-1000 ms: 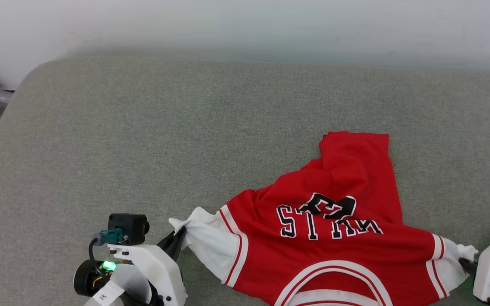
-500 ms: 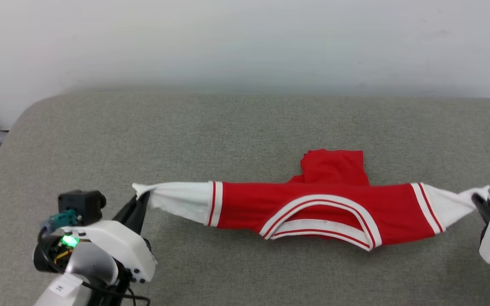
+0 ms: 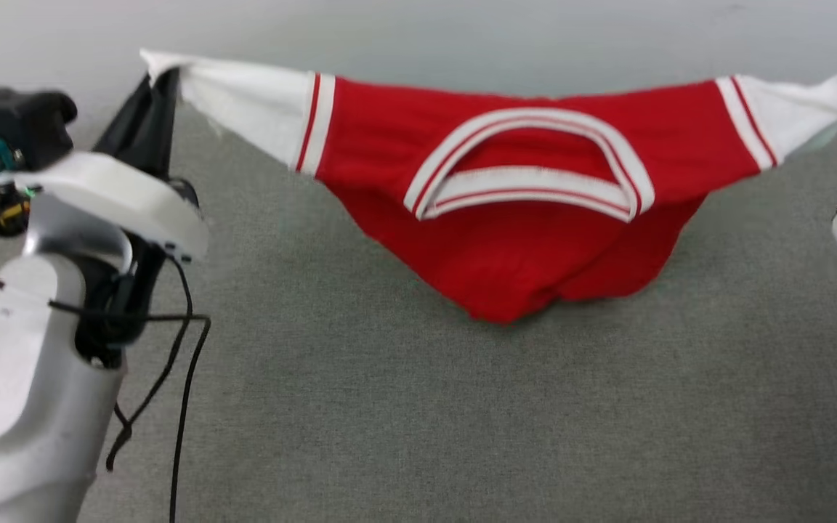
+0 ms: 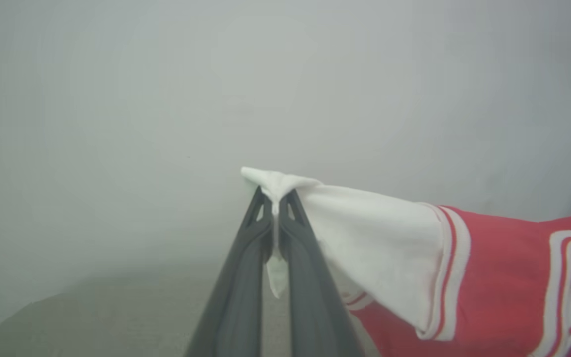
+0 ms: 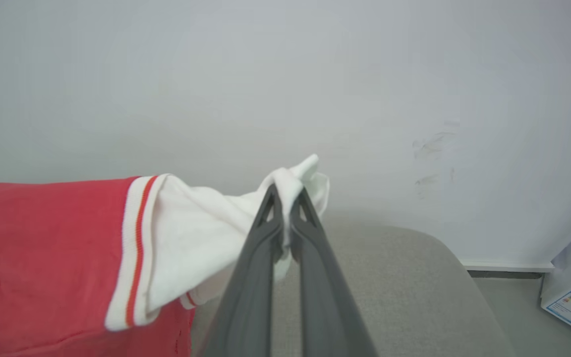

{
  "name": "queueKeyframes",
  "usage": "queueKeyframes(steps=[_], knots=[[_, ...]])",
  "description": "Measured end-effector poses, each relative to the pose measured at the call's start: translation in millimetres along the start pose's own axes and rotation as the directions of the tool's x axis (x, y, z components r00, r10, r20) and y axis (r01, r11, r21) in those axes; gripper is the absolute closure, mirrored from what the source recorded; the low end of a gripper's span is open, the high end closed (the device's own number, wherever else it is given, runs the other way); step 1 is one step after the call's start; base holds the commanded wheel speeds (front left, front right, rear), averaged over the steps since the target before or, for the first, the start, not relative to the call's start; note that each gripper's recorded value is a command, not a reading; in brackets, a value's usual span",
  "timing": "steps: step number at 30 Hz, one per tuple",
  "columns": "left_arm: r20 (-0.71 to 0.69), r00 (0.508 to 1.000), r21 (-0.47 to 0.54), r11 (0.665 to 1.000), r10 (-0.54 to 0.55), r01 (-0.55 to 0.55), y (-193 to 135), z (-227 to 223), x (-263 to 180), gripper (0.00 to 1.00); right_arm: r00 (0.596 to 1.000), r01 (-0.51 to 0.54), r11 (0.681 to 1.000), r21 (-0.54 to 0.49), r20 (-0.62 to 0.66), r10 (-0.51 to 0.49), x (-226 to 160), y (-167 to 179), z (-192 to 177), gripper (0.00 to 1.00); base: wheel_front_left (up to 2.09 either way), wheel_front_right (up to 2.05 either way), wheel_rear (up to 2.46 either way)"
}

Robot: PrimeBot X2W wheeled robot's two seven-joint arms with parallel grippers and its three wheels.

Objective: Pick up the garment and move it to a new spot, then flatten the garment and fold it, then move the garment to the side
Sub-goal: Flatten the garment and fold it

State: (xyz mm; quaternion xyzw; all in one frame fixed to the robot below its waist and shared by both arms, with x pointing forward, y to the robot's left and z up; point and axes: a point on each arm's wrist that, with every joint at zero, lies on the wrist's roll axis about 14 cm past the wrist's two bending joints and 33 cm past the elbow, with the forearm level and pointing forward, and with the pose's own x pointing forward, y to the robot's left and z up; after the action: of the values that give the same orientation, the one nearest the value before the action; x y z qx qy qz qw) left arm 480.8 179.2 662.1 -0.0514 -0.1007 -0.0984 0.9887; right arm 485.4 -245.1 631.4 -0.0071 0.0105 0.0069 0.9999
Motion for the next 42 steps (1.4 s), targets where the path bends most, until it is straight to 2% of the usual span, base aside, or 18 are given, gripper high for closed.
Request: queueKeyframes(steps=[10, 16, 26, 30, 39, 40, 42], knots=[[0.089, 0.996, 0.056, 0.998, -0.017, 0.012, 23, 18, 92, 1.0, 0.985, -0.043, 0.999, -0.032, 0.168, 0.048, 82, 19, 64, 1.0, 0.0, 0.0, 0.0], [0.113, 0.994, 0.136, 0.991, -0.01, -0.005, 42, 19, 136, 1.0, 0.969, -0.036, 0.999, -0.036, 0.242, 0.044, 127, 21, 86, 1.0, 0.0, 0.0, 0.0], [0.164, 0.986, 0.209, 0.978, -0.009, -0.025, 61, 17, 195, 1.0, 0.94, -0.044, 0.998, -0.04, 0.336, 0.055, 184, 30, 112, 1.0, 0.0, 0.0, 0.0], [0.143, 0.99, 0.207, 0.978, 0.002, -0.032, 69, -4, 210, 1.0, 0.95, -0.069, 0.997, -0.038, 0.301, 0.077, 206, 41, 92, 1.0, 0.0, 0.0, 0.0], [-0.002, 0.999, 0.113, 0.992, 0.048, -0.048, 80, -90, 215, 1.0, 0.988, -0.106, 0.994, -0.001, 0.116, 0.105, 233, 51, 0, 1.0, 0.0, 0.0, 0.0], [-0.078, 0.994, 0.072, 0.995, 0.071, -0.065, 84, -126, 206, 1.0, 0.993, -0.114, 0.993, 0.032, 0.045, 0.113, 235, 56, -33, 1.0, 0.0, 0.0, 0.0], [-0.119, 0.99, 0.036, 0.997, 0.072, -0.068, 80, -146, 200, 1.0, 0.993, -0.117, 0.992, 0.046, -0.009, 0.118, 233, 59, -57, 1.0, 0.0, 0.0, 0.0]])
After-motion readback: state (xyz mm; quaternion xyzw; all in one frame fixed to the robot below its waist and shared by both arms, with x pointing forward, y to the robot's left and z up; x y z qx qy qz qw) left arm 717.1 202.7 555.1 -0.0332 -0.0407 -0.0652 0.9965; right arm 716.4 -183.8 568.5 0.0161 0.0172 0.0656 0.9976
